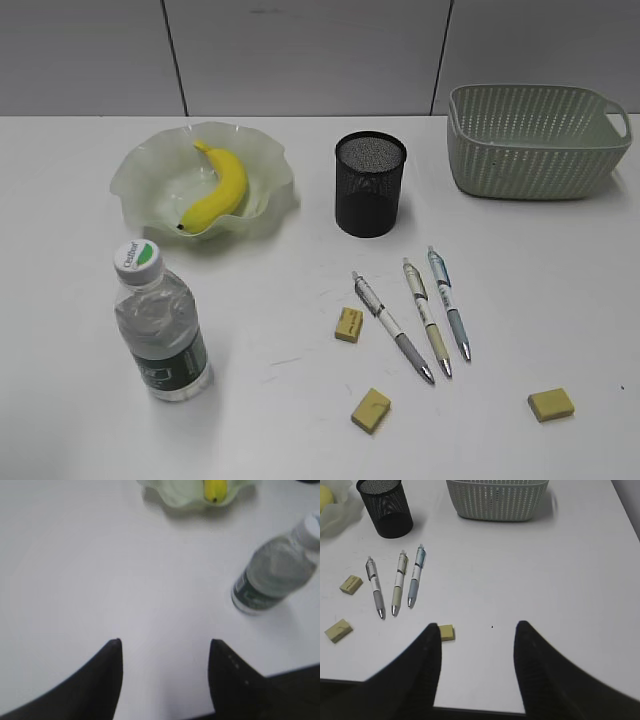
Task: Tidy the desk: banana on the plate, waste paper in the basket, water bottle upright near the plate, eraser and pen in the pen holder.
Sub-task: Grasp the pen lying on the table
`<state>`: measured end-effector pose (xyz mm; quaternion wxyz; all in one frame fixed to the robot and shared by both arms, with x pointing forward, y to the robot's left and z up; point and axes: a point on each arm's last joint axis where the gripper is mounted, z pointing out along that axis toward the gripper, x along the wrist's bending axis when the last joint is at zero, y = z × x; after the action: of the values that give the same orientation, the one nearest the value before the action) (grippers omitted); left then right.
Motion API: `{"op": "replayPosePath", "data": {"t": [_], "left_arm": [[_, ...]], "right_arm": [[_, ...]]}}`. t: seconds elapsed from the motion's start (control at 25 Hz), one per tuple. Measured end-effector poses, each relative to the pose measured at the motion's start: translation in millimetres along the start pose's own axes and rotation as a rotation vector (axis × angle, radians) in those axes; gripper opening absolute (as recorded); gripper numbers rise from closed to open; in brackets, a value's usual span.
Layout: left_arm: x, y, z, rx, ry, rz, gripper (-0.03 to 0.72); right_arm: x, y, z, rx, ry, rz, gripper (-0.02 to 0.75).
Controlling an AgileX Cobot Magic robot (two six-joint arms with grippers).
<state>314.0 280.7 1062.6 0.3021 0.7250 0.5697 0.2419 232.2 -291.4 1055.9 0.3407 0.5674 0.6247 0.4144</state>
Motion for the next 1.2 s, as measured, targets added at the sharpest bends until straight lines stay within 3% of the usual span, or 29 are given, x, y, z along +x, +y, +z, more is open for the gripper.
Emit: {"op": "replayPosePath", "data": {"t": [0.08,0.24,0.48,0.64,0.8,1.04,1.2], "left_arm": [[-0.4,-15,-15,-0.006,-0.061,-0.015,0.410],[1.1,-36,-39,-0.143,-0.149,-0.039,0.408],[7.9,-56,-59,-0.309,-0.172,-0.050,0.406],[9.3,-60,-62,-0.341,-0.175,-0.052,0.405],[10.9,-60,-63,-0.350,-0.100,-0.077,0.405],[9.9,-61,-64,-0.359,0.056,-0.173,0.402],[9.3,-61,-64,-0.362,0.107,-0.207,0.402]], "right_arm": [[0,0,0,0.000,0.000,0.000,0.383],[0,0,0,0.000,0.000,0.000,0.383],[1,2,0,-0.005,0.008,0.000,0.383],[8,22,16,0.027,0.103,-0.040,0.383],[14,46,65,0.154,0.207,0.007,0.383],[11,65,171,0.393,0.231,0.058,0.352],[39,64,239,0.562,0.280,0.013,0.300]]}}
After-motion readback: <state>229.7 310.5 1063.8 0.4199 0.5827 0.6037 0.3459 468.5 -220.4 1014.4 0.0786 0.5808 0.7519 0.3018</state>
